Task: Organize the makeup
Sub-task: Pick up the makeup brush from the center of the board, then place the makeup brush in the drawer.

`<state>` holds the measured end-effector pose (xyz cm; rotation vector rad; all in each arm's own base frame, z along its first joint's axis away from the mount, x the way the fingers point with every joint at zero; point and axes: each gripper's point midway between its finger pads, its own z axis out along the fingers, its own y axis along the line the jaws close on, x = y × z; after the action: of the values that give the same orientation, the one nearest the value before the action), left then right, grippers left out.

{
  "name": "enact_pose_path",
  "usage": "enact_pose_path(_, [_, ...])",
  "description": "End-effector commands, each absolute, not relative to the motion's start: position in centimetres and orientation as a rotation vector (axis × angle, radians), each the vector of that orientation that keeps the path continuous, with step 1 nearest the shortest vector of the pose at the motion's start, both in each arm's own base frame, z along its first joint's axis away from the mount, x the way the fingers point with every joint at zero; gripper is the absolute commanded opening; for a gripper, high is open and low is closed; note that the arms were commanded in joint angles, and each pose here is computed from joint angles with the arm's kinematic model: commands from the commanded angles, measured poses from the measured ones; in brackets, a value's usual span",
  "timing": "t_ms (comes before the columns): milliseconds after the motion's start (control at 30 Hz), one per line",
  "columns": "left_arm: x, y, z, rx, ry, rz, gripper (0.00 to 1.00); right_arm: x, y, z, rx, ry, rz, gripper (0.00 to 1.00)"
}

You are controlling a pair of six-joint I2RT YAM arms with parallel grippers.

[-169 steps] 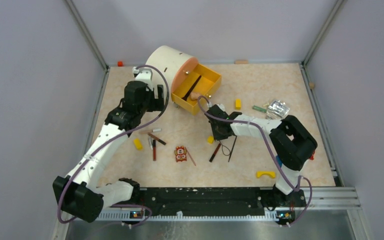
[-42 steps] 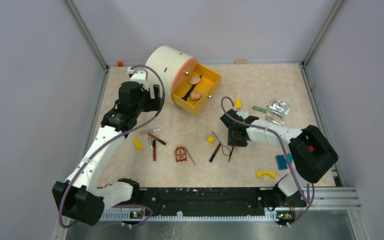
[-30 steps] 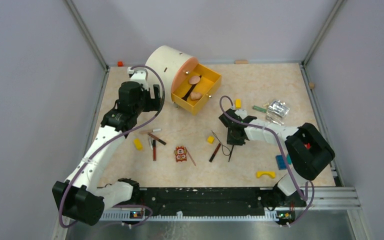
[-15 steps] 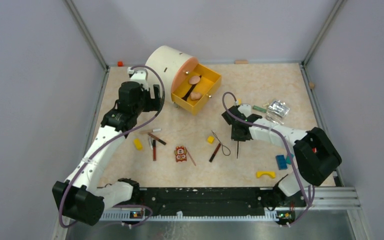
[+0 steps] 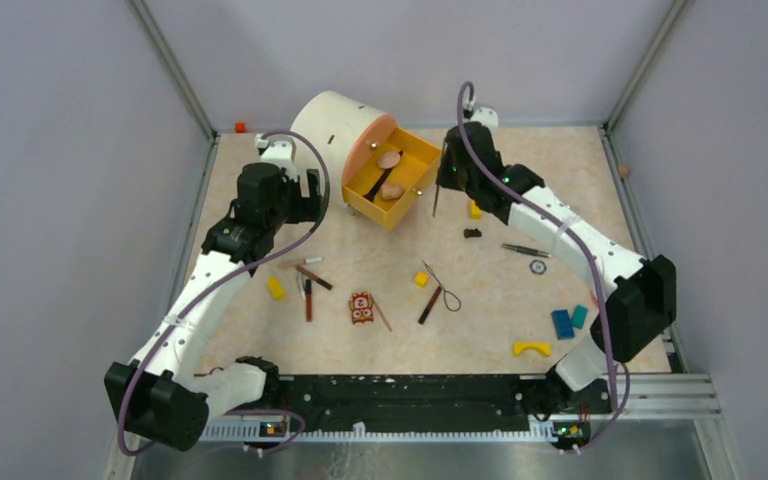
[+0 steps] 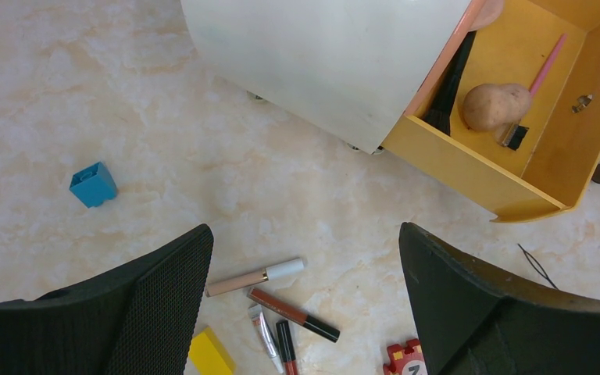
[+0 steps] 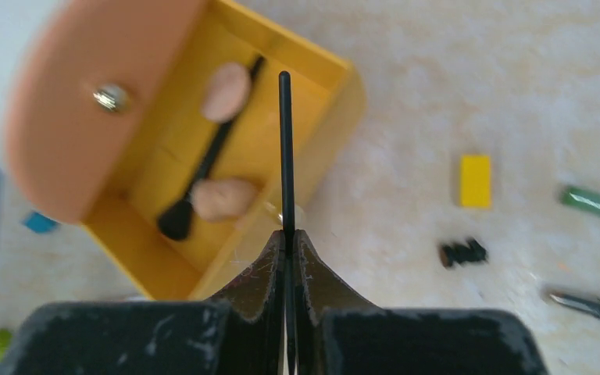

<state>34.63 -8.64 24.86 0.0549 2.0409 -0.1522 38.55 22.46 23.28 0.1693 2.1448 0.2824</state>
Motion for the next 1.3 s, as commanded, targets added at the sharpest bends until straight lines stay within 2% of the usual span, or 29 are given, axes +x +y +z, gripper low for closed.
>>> enact_pose_path(0, [34.9, -8.4, 25.9, 0.049, 1.989, -0.154, 0.94, 43.2, 27.7, 29.2, 0.171, 2.0, 0.566, 0.0])
enact_pose_path(300, [34.9, -8.1, 26.1, 0.042, 1.983, -0.137, 0.94, 49.1, 33.5, 27.6, 0.155, 2.068, 0.766, 0.0])
enact_pose_path(467, [34.9, -8.0, 26.0, 0.04, 1.983, -0.131, 0.94, 49.2, 34.0, 27.5, 0.143, 2.074, 0.784, 0.22])
enact_pose_path(600, [34.9, -8.1, 26.0, 0.042, 1.986, -0.135, 0.94, 48.5, 32.1, 29.4, 0.139, 2.025, 0.733, 0.33])
enact_pose_path(867, [35.1, -8.2, 25.7, 0.047, 1.992, -0.138, 0.94, 44.2, 24.8, 29.8, 0.097, 1.997, 0.479, 0.33])
enact_pose_path(1067, [35.2, -8.4, 25.5, 0.053, 2.001, -0.146, 0.94, 38.3, 19.7, 24.5, 0.054, 2.081, 0.327, 0.33])
enact_pose_path(1267, [35.2, -8.5, 25.3, 0.059, 2.005, -0.153, 0.94, 31.7, 18.7, 16.5, -0.095, 2.33, 0.338, 0.33])
